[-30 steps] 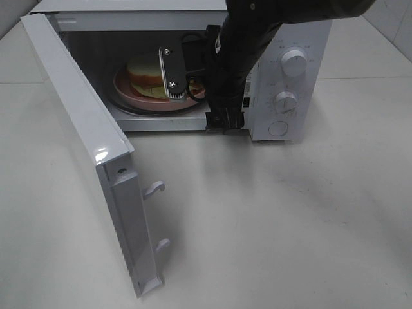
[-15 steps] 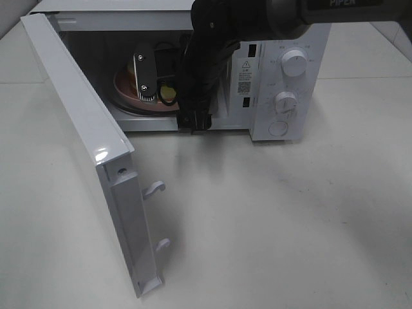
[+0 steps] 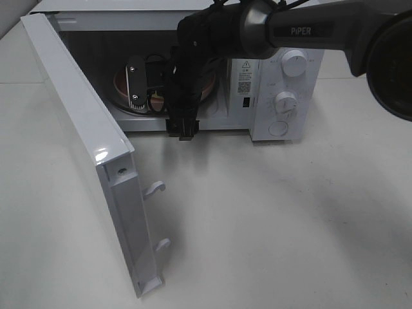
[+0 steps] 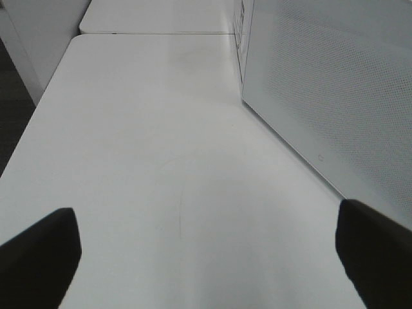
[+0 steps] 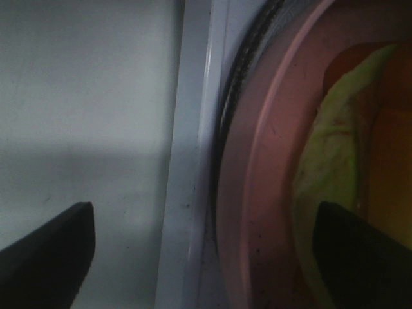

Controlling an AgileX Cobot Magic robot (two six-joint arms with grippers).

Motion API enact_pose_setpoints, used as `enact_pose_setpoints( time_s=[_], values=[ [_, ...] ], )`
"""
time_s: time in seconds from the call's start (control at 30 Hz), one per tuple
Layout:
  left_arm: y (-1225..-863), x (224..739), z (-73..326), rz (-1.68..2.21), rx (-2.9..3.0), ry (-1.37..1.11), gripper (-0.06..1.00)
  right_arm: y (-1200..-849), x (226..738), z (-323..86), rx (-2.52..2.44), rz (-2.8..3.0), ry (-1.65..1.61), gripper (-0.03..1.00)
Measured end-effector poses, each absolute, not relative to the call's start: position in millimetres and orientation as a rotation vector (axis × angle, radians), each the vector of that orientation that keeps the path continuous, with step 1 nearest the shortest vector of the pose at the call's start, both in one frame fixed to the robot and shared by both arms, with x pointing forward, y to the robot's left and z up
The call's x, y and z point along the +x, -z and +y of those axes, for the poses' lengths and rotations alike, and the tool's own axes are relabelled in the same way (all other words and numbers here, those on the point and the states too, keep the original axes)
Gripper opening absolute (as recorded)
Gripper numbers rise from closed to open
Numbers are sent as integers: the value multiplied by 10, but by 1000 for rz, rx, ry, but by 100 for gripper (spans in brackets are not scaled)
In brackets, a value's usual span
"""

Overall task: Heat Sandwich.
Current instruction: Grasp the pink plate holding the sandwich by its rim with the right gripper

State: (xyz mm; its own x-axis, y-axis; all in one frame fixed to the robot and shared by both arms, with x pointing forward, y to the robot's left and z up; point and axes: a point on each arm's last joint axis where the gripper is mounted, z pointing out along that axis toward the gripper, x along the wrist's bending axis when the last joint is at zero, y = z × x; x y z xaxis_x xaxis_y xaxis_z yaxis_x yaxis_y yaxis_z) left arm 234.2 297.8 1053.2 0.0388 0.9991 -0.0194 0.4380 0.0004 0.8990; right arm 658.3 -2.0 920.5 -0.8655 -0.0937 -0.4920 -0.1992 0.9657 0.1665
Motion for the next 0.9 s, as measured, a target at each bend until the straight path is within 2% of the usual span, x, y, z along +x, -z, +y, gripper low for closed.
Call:
enact_pose_setpoints(
  time_s=[0.23,0.37,0.4,0.43,0.5,0.53,0.57,0.6,0.63,0.9],
  values=[
    [-10532,2342,2978,1505,1545,-920,99,-9066,6589,-16,-211,2641,-273,86],
    [-10532,2342,2979,1505,1546,-921,99,-9001,6591,-11,-210,2649,-273,79],
    [-10532,2342,2979,1505,1546,-921,99,-9010,6596,-6,-208,2646,-278,75],
    [-10532,2342,2979,1505,1546,-921,99,-9015,6603,-6,-206,2640,-282,63],
    [-10532,2342,2979,1505,1546,-921,99,-9027,6614,2,-208,2625,-291,46],
    [-10532,2342,2979,1505,1546,-921,99,-9027,6614,2,-208,2625,-291,46],
    [-10532,2342,2979,1505,1546,-921,99,-9048,6627,12,-207,2612,-301,38],
    [-10532,2342,2979,1505,1546,-921,99,-9067,6628,13,-206,2609,-303,20],
    [-10532,2342,2979,1505,1546,-921,99,-9083,6629,10,-216,2603,-298,16],
    [-10532,2342,2979,1505,1546,-921,99,-9101,6627,6,-220,2603,-295,14]
  ],
)
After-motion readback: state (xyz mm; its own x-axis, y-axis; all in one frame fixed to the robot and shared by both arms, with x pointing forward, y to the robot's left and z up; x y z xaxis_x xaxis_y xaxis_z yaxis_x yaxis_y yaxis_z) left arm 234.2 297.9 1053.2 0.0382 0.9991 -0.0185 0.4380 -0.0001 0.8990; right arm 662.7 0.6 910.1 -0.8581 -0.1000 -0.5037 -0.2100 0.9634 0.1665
